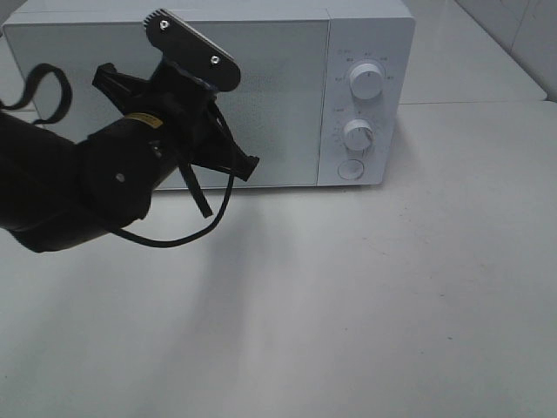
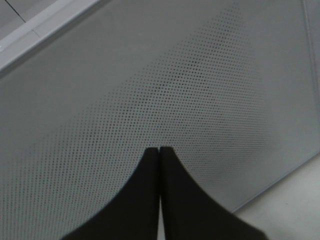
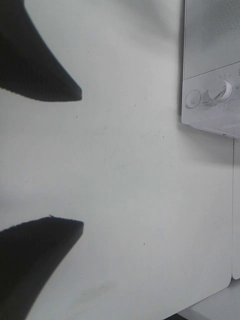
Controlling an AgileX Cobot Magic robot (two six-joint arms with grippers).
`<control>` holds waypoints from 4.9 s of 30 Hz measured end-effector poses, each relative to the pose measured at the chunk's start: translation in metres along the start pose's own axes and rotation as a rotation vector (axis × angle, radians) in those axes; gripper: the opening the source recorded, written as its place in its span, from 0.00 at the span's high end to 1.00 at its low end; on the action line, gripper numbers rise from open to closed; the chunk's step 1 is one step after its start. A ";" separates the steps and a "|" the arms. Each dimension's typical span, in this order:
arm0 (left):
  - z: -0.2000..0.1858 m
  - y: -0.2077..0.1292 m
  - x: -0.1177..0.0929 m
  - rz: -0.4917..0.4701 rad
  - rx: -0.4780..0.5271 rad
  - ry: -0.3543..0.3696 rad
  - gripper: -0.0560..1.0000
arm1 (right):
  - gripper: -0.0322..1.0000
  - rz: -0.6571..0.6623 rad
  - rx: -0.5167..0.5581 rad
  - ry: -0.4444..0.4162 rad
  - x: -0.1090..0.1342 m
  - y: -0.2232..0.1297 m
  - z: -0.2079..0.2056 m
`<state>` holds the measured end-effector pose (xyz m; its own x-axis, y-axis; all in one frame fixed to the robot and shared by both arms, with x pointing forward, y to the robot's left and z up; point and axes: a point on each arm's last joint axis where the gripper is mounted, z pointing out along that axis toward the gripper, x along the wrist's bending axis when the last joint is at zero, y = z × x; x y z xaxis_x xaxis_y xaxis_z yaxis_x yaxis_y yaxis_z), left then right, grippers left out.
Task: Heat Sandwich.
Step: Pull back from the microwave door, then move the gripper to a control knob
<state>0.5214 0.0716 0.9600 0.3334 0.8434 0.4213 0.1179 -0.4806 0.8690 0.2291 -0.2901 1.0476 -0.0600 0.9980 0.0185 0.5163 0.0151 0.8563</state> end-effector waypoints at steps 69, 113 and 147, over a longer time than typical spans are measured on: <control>-0.284 -0.037 0.179 -0.624 0.624 0.170 0.13 | 0.34 0.000 0.000 0.000 0.000 0.000 0.000; -0.345 -0.061 0.130 -0.572 0.229 0.117 0.15 | 0.34 0.000 0.000 0.000 0.000 0.000 0.000; -0.345 -0.061 0.130 -0.572 0.229 0.117 0.15 | 0.34 0.000 0.000 0.000 0.000 0.000 0.000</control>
<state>0.2348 0.2932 1.0513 0.0550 0.9968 -0.0573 0.4490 0.0265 0.8932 0.2291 -0.2901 1.0476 -0.0600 0.9980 0.0185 0.5163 0.0151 0.8563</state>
